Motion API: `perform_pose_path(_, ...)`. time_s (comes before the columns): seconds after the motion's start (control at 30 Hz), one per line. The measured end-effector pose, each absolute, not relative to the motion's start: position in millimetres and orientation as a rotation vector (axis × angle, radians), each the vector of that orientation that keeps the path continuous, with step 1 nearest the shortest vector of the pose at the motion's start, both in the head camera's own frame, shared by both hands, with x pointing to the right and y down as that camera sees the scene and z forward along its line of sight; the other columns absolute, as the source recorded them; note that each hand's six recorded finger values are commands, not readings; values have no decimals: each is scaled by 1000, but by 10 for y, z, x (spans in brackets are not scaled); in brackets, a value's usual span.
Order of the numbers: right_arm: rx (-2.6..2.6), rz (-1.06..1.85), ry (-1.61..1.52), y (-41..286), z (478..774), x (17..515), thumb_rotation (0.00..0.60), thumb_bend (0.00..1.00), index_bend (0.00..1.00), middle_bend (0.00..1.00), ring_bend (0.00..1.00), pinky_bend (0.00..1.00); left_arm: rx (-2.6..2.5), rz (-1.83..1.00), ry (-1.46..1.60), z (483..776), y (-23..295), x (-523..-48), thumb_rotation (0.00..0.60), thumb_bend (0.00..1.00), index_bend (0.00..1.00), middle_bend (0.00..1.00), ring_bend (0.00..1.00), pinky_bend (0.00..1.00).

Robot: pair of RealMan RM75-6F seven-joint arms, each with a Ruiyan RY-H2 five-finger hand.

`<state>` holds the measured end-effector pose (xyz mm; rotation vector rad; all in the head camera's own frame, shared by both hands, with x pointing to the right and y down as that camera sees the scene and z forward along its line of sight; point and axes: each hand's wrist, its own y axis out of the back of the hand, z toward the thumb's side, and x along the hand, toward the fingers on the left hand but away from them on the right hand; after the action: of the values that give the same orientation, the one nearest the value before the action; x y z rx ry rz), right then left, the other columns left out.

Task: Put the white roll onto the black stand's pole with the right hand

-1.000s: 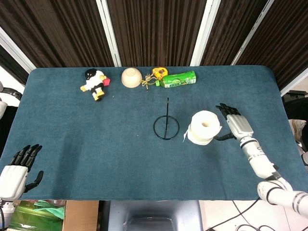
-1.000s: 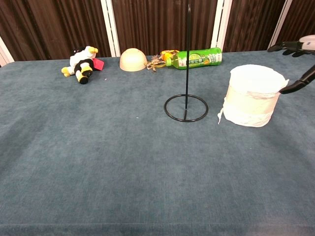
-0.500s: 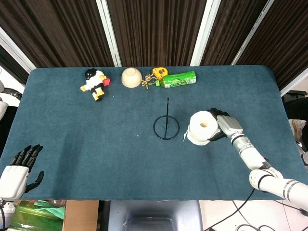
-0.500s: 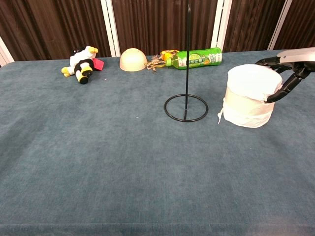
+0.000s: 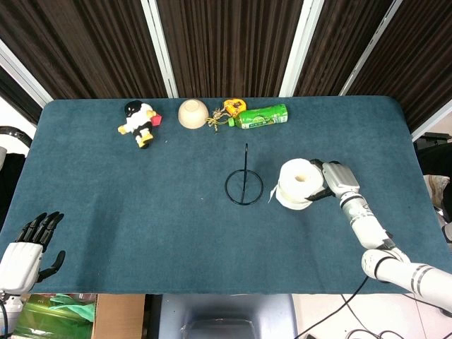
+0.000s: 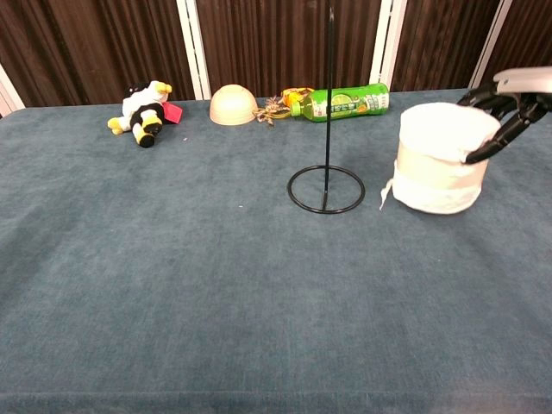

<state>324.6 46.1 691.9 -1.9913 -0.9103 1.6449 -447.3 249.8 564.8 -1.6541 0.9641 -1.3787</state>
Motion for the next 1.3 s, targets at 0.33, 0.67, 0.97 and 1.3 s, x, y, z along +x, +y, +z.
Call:
perform_pose_path(0.33, -2056, 1264, -1278, 288, 6259, 3074, 600, 187, 836, 573, 492, 380, -1663, -1371, 960, 5651, 2499, -4453, 600, 441, 0, 85, 64, 162)
perform_pose_path(0.67, -2111, 961, -1383, 193, 5560, 2775, 600, 187, 824, 574, 499, 383, -1672, -1364, 960, 5641, 2522, -4442, 600, 441, 0, 85, 63, 162)
perform_pose_path(0.97, -2085, 878, -1350, 54, 5156, 2226, 600, 187, 821, 574, 499, 383, -1674, -1358, 979, 5609, 2498, -4476, 600, 442, 0, 85, 63, 162)
perform_pose_path(1.3, -2044, 930, -1302, -8, 5129, 1899, 600, 187, 812, 574, 499, 384, -1680, -1323, 998, 5566, 2491, -4481, 600, 441, 0, 87, 64, 162)
